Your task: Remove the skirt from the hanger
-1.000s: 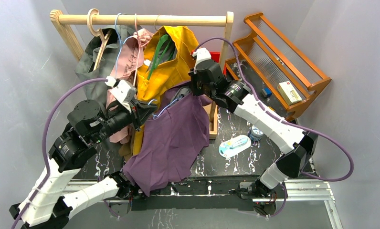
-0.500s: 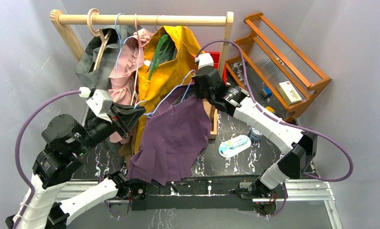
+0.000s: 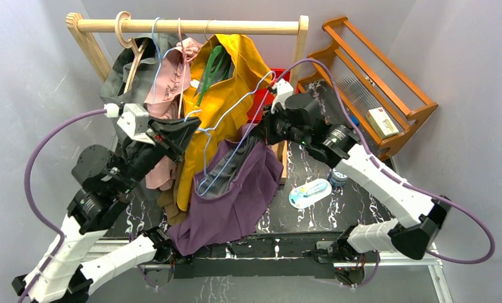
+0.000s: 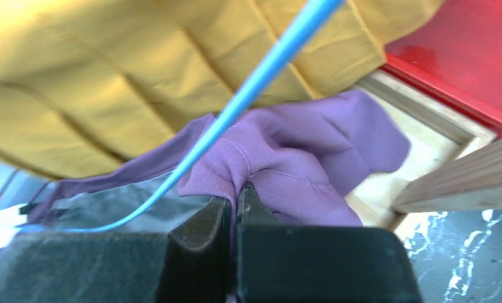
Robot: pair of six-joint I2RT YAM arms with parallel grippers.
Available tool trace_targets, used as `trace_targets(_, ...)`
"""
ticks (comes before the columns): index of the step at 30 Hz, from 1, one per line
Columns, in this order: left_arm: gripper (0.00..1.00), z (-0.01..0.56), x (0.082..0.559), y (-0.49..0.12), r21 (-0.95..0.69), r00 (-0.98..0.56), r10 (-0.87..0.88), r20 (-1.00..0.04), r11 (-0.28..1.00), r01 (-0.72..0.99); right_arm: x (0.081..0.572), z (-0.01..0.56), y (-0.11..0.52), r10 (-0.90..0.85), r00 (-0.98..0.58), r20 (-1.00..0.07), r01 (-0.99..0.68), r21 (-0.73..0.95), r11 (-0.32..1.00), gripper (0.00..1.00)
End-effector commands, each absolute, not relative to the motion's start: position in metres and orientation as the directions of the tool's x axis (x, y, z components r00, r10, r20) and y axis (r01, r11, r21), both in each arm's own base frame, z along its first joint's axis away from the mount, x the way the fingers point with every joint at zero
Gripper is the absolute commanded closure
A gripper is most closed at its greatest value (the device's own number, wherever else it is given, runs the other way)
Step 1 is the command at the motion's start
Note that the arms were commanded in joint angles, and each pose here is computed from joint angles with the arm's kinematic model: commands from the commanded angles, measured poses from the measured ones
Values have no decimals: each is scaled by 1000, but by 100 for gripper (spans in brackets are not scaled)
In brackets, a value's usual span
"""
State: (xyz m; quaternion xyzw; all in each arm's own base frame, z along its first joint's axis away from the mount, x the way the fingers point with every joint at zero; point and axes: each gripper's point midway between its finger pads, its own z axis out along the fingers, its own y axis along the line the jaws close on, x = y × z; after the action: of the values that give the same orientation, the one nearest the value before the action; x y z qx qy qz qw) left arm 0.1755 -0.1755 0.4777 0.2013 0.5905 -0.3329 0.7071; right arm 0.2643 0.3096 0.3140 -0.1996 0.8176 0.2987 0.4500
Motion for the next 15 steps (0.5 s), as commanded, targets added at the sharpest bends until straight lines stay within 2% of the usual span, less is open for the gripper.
trace_targets(1,100,519,193,-183,-139,184,-362,-914,704,696,234,383,308,88,-461,-883,-671,411,617,100)
trace_targets(6,100,510,219,-182,-193,159,-360,-919,765,615,228,410,269,121,-389,-913,-628,359,690,100)
trace_targets(11,100,500,232,-173,-218,137,-340,-930,814,539,246,430,216,134,-298,-945,-451,263,853,100)
trace_targets(15,100,497,231,-169,-216,128,-327,-936,824,523,249,450,191,129,-223,-966,-389,210,897,100)
